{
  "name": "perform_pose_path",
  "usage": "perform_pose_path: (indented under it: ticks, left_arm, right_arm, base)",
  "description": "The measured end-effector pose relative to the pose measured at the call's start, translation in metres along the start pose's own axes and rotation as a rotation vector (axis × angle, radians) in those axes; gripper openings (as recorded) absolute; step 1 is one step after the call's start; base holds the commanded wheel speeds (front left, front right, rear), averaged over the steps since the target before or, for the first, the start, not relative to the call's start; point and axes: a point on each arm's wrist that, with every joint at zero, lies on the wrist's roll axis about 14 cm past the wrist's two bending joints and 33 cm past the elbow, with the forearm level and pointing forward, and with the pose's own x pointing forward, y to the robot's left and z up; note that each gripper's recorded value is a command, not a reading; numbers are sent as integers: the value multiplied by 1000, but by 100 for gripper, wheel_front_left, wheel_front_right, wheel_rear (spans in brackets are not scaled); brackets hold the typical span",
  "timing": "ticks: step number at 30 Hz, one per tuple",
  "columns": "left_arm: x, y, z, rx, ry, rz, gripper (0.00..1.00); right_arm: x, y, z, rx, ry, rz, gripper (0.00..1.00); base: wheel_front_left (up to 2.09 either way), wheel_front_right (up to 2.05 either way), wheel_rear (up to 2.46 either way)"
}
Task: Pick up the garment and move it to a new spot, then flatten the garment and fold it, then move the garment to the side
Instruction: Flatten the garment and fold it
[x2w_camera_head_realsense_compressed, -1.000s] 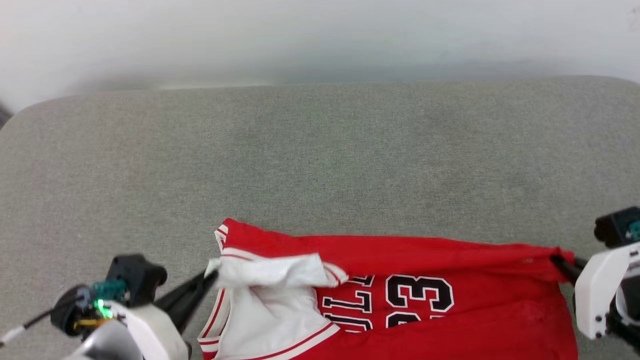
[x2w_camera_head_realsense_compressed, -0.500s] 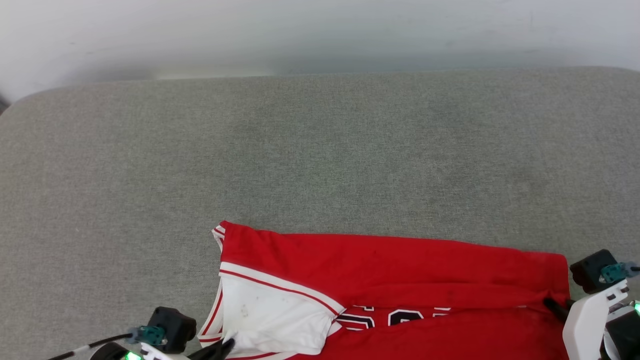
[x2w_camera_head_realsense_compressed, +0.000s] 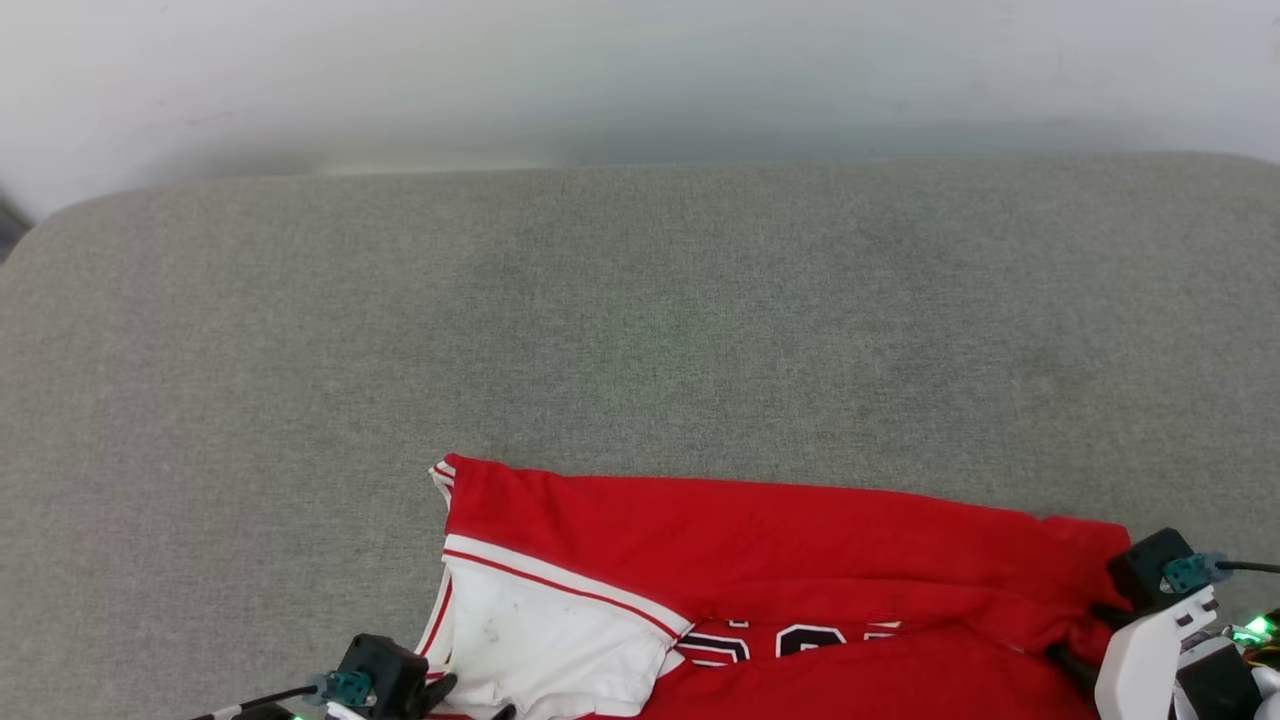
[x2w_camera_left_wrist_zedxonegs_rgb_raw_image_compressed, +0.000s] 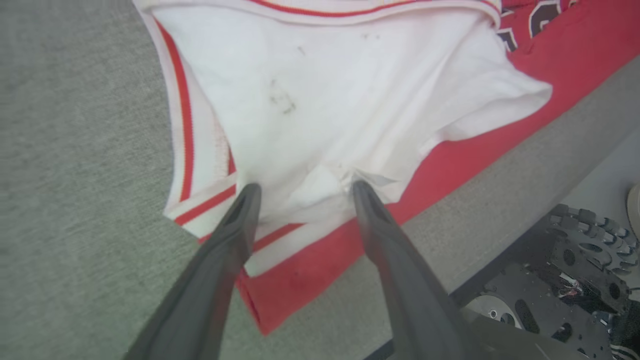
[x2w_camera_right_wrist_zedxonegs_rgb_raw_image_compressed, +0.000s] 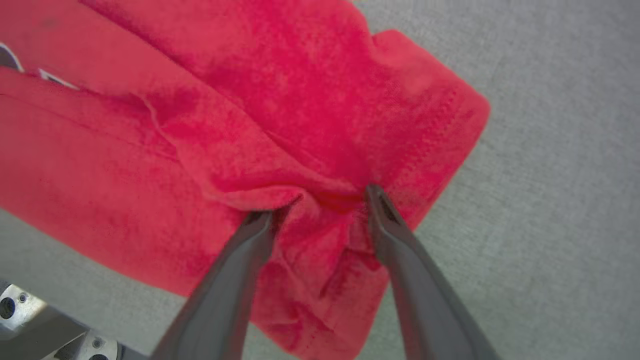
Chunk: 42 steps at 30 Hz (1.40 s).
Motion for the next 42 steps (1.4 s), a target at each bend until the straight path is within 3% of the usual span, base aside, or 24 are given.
perform_pose_path:
  ticks: [5, 12, 22, 32, 42]
  left_arm:
    - [-4, 6, 32, 6, -157, 45, 100]
    - [-31, 36, 98, 16, -487, 206, 100]
    - [-85, 52, 168, 14, -850, 402, 100]
    - [-115, 62, 175, 27, -984, 523, 100]
    - [-108, 76, 160, 33, -943, 543, 100]
  right_arm:
    - [-10, -4, 26, 62, -100, -9, 100]
    - [-35, -15, 66, 139, -234, -39, 100]
    - [-46, -32, 57, 350, -246, -135, 100]
    - [-25, -31, 24, 610, -180, -196, 100]
    - [6, -17, -12, 690, -44, -190, 100]
  base:
    - [0, 0, 0]
    - [0, 0, 0]
    - [0, 0, 0]
    - [0, 0, 0]
    - [0, 0, 0]
